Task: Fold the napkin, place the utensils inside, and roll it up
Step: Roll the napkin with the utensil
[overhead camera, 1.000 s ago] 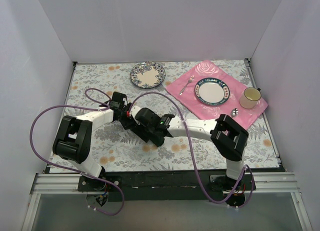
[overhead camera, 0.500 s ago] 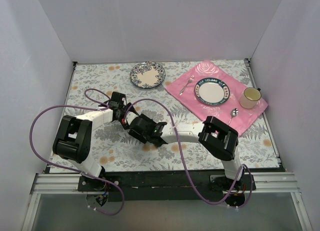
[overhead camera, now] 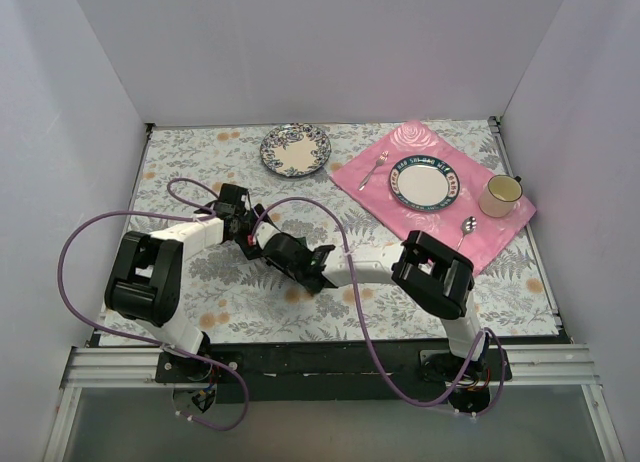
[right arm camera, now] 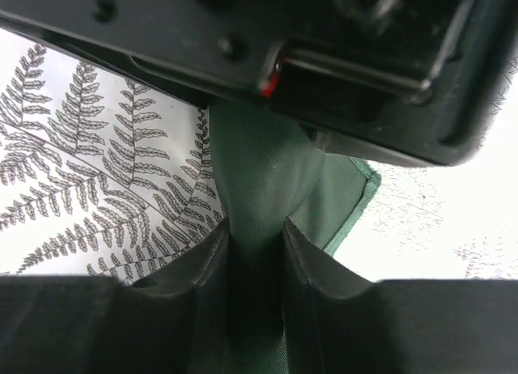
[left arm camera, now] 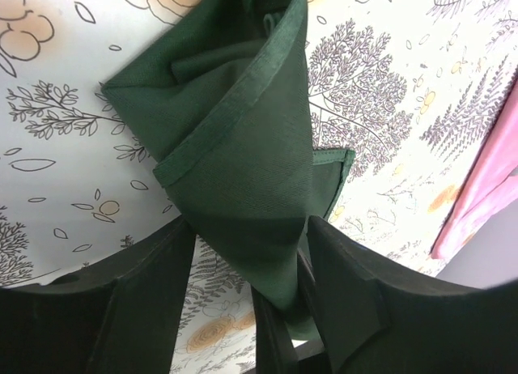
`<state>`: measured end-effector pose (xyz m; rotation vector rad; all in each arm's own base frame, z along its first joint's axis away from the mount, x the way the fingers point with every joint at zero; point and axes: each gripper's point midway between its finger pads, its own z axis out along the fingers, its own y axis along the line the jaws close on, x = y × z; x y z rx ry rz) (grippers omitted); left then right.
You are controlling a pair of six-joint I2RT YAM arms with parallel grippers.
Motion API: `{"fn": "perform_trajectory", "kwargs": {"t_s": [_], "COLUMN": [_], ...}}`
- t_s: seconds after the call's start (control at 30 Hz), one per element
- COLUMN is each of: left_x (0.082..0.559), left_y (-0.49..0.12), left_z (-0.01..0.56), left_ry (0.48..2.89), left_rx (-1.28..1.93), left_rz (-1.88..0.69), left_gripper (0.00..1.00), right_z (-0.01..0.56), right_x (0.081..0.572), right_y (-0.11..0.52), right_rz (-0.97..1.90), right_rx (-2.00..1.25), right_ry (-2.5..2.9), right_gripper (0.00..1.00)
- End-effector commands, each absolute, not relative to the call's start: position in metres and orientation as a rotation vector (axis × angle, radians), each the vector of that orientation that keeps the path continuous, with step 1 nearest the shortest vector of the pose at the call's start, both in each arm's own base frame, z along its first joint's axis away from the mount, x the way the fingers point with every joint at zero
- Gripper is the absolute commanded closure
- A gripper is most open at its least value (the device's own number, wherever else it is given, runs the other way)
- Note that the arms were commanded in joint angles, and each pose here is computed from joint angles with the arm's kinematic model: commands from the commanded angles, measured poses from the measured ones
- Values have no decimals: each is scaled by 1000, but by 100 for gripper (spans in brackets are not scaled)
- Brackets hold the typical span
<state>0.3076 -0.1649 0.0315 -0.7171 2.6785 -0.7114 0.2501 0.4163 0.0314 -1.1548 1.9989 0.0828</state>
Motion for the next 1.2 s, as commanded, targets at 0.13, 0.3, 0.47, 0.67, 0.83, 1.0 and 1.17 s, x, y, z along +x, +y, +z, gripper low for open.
{"fn": "perform_trajectory", "kwargs": {"t_s": [0.13,0.3,0.47,0.67,0.83,1.0,1.17], "left_x": [292,296,286,279,292,292,290], "left_y": [-127,-124,-125,-133,-147,-150,-136], "left_z": [29,50,54,47,40,27,18], "left_ry": [2698,2633,2641,2649,2668,2701,2696], "left_rx": [-758,-699,-691,-748,-759,-780,-778], "left_rz": [-627,-636,-654,-612,-571,-508,-403], "left_gripper": [28,21,21,21,25,37,57], "right_z": [15,18,25,30,40,38,33], "right_x": [228,225,216,205,203,204,204], "right_y": [416,422,429,426,426,420,417], "right_rz": [330,598,973,1423,1719,1862,1854], "right_rx": [-1182,-1100,-993,-854,-719,-625,-628], "right_ry": [2152,2261,2342,2380,2339,2330,2361], "right_gripper": [72,76,78,78,78,77,73]}}
